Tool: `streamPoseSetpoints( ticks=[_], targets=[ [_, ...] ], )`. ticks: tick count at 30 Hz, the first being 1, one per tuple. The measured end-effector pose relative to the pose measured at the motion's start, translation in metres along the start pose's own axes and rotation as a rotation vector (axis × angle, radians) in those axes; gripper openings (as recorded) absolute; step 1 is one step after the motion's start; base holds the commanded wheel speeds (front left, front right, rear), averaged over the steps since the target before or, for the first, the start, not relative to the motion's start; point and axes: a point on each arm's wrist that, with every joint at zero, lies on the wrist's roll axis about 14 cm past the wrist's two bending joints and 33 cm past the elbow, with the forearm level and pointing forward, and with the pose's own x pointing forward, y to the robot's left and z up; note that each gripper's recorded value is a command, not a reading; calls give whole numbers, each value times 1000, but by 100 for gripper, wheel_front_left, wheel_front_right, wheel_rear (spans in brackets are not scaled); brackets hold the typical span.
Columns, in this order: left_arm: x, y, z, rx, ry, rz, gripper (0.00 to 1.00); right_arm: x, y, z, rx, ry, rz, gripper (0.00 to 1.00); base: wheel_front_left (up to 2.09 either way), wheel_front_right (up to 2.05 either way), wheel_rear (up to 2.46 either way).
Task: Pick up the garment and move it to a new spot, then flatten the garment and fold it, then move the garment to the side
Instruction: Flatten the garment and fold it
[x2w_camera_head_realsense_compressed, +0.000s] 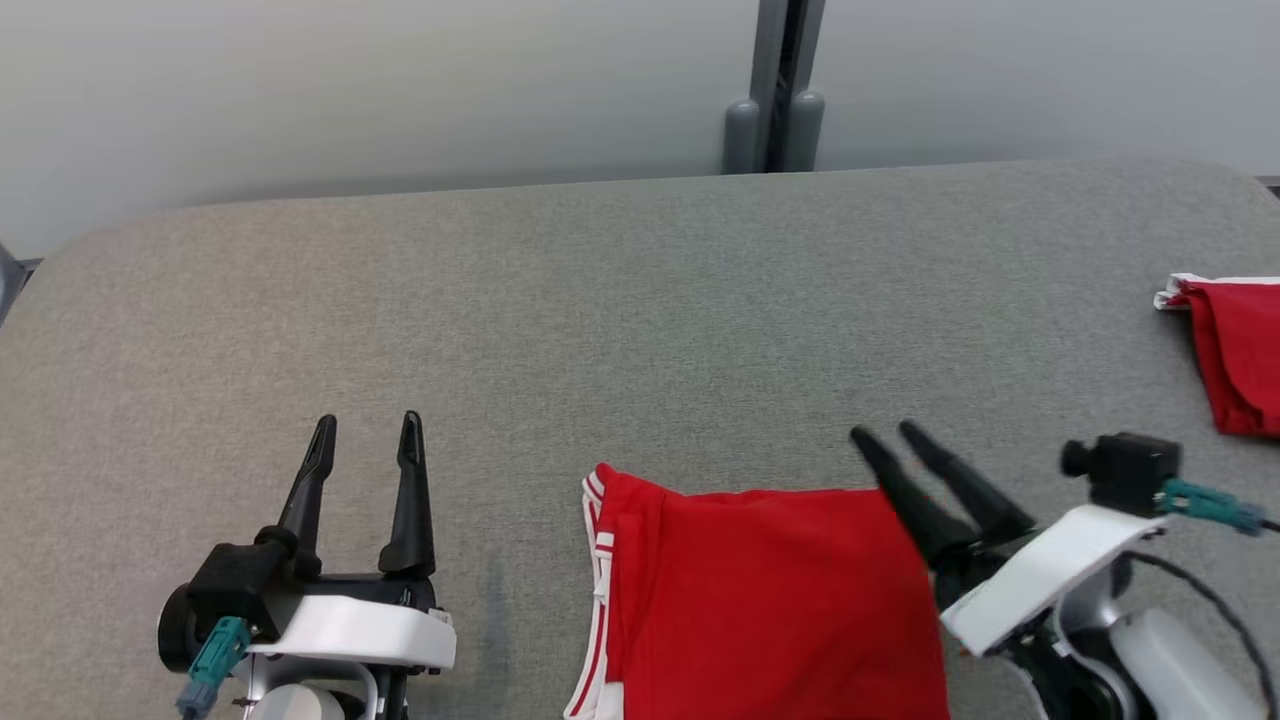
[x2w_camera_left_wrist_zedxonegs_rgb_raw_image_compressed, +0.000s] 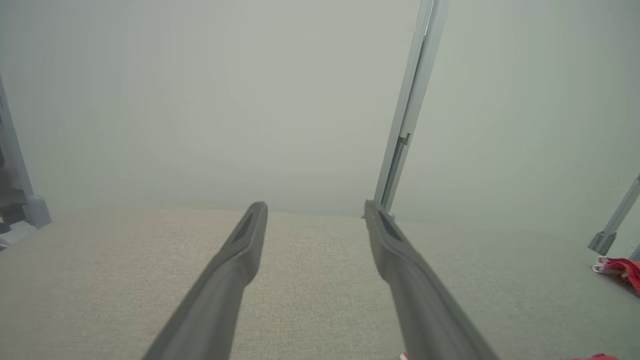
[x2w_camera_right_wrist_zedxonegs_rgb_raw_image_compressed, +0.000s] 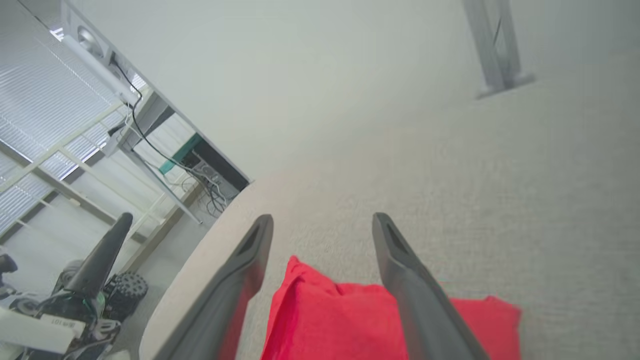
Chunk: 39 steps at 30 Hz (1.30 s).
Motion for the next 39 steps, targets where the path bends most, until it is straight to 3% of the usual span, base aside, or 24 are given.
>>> streamPoseSetpoints(
  ticks=[3,7,10,14,17,21,24,39],
  targets=[
    [3,-9,0,-4,-2,-26,100,-16,-21,47,-32,-198,-74,100,0,0,0],
    [6,-20,0,-10,-4,-61,100,-45,-47,86,-262,-337,-177,100,0,0,0],
    [8,-25,2,-13,-10,-74,100,-59,-58,96,-433,-369,-229,100,0,0,0],
    [9,-30,2,-12,-12,-86,100,-75,-72,100,-578,-381,-303,100,0,0,0],
    [7,-29,-2,-7,0,-85,100,-82,-79,101,-564,-420,-363,100,0,0,0],
    [2,-25,-6,8,13,-73,100,-89,-78,111,-649,-453,-408,100,0,0,0],
    [-1,-18,-10,11,23,-50,100,-92,-77,109,-619,-481,-434,100,0,0,0],
    [-5,-17,-13,21,34,-39,100,-86,-74,102,-626,-470,-431,100,0,0,0]
  ],
)
